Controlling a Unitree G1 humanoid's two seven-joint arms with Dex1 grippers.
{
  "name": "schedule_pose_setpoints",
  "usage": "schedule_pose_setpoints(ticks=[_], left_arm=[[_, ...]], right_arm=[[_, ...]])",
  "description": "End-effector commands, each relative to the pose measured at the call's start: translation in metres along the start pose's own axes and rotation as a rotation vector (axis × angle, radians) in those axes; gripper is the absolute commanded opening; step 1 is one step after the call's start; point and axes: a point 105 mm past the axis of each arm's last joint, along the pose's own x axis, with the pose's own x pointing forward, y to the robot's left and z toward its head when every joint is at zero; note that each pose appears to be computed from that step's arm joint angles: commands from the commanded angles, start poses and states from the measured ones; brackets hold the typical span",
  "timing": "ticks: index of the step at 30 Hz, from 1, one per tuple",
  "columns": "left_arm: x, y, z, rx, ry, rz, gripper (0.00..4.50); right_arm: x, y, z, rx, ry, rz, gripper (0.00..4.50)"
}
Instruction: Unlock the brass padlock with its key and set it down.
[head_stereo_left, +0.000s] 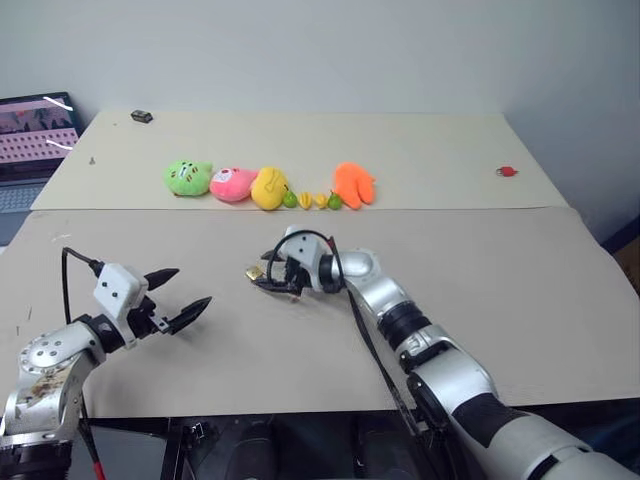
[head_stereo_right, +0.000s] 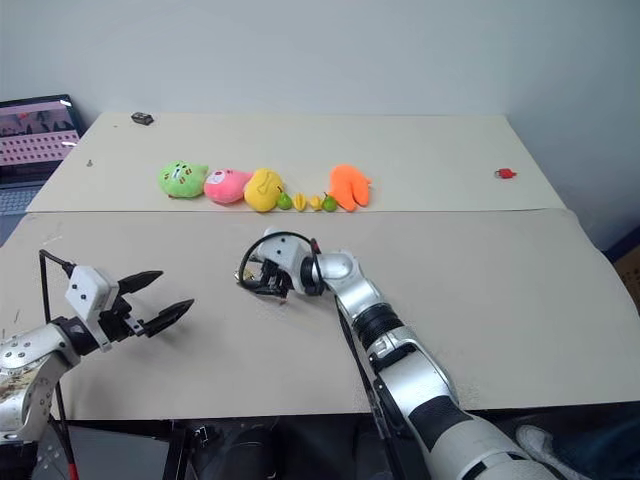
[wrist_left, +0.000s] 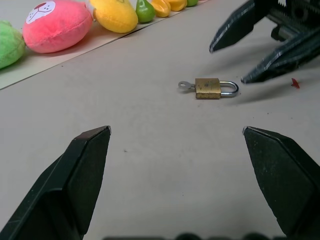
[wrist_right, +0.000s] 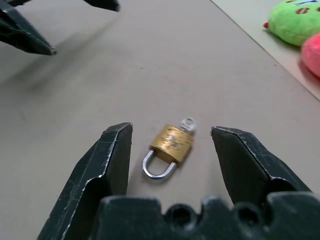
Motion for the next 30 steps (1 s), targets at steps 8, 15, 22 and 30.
schedule_pose_setpoints(ticks=[8, 15, 22, 30], left_arm=[[0.003, 0.005, 0.017, 0.026, -0.053, 0.008, 4.50], [0.005, 0.004, 0.018, 0.020, -0.058, -0.003, 4.50], [0.002, 0.008, 0.021, 0.016, -0.063, 0.017, 4.50], [-0.002, 0.006, 0.019, 0.013, -0.061, 0.027, 4.50]], right_arm=[[-0.008, 0.004, 0.010, 0.007, -0.062, -0.039, 3.13], [-0.001, 0.023, 0.006, 0.029, -0.052, -0.040, 3.13], [0.007, 0.029, 0.005, -0.004, -0.032, -0.055, 3.13], [0.011, 0.025, 0.011, -0.023, -0.041, -0.069, 3.13]])
